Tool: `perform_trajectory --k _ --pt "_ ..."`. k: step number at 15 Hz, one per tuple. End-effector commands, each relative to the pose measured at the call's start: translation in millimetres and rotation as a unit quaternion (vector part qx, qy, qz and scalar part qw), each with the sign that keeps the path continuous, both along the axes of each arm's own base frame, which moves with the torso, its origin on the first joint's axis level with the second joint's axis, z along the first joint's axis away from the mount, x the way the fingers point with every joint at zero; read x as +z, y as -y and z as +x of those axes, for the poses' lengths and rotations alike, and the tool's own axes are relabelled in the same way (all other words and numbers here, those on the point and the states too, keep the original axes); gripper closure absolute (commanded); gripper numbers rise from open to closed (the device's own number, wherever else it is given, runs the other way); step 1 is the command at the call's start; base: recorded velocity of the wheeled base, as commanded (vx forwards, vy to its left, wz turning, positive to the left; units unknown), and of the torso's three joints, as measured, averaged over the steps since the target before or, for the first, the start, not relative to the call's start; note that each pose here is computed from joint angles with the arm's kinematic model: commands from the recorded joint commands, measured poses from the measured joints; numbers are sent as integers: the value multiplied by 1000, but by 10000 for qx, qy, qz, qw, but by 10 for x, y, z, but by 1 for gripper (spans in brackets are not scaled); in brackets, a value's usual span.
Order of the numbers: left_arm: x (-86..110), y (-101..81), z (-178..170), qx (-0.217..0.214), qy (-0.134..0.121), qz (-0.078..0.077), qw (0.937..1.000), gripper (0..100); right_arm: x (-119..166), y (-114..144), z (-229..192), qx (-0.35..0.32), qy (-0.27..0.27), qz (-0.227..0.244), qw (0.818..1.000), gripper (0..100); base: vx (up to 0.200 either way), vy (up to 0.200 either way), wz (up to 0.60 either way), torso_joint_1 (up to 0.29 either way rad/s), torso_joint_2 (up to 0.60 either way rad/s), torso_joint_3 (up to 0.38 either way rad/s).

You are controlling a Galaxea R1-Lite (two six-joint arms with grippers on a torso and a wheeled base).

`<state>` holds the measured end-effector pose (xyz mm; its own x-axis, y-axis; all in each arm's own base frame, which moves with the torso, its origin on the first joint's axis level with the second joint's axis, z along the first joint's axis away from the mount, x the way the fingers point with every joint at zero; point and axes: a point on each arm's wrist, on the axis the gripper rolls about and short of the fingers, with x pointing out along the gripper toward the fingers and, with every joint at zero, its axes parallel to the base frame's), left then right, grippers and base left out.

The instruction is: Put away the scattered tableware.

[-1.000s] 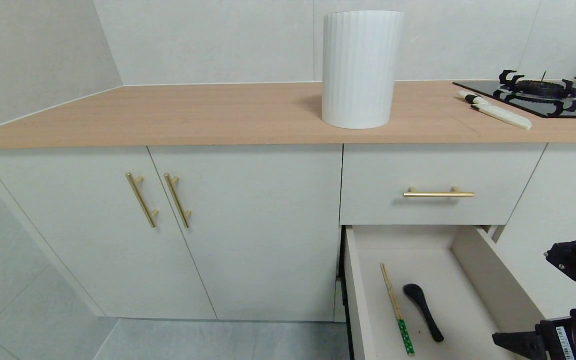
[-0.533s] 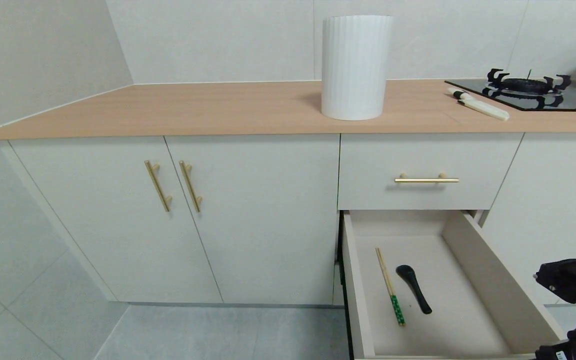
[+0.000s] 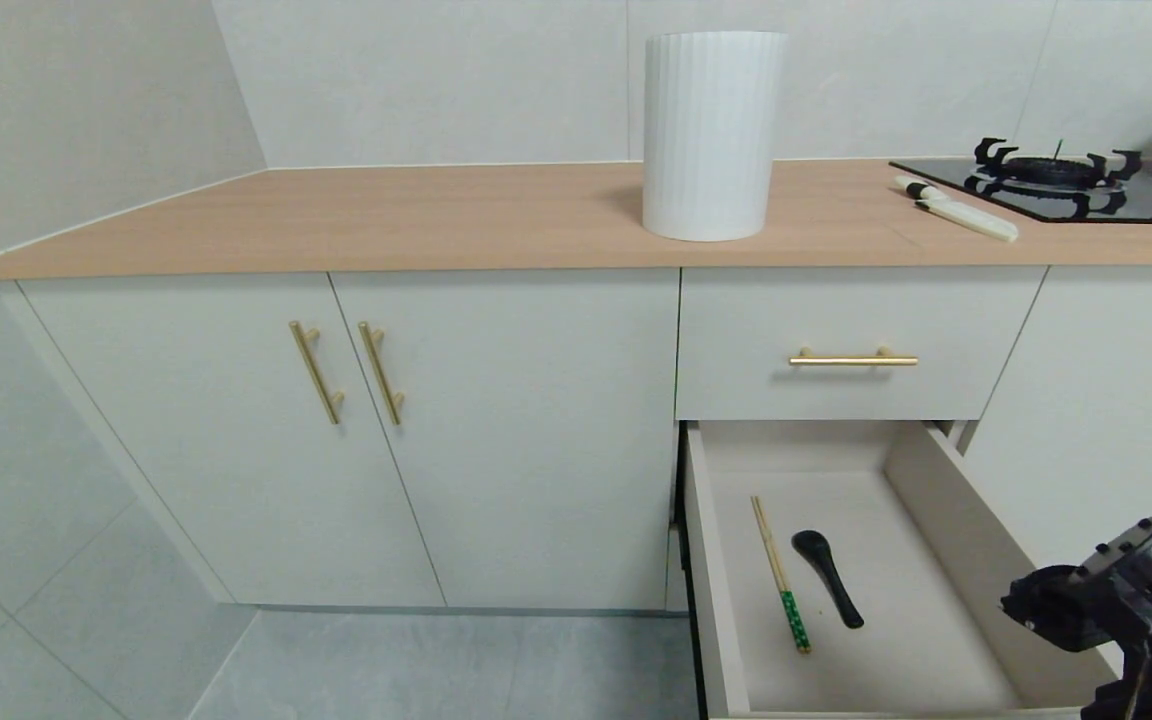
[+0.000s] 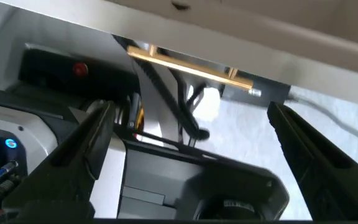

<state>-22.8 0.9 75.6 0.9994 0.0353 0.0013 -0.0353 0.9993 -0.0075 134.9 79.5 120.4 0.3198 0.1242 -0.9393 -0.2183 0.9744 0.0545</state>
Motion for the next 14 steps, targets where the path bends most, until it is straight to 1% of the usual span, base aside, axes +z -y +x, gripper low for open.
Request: perform_trajectory --k 1,3,7,11,14 --pt "0 0 0 0 1 -1 10000 0 -95 -42 69 -52 -257 -134 9996 0 0 0 0 0 0 0" --pt "0 0 0 0 1 -1 10000 0 -136 -70 121 -76 -282 -152 9995 0 0 0 0 0 0 0" --pt "0 0 0 0 1 -1 10000 0 -178 -121 219 -379 -119 17 9992 0 0 0 0 0 0 0" --pt "0 0 0 7 1 -1 10000 0 -190 -120 258 -469 28 -40 9989 0 0 0 0 0 0 0" --pt "0 0 0 0 1 -1 10000 0 -250 -98 368 -709 76 -9 9975 0 0 0 0 0 0 0"
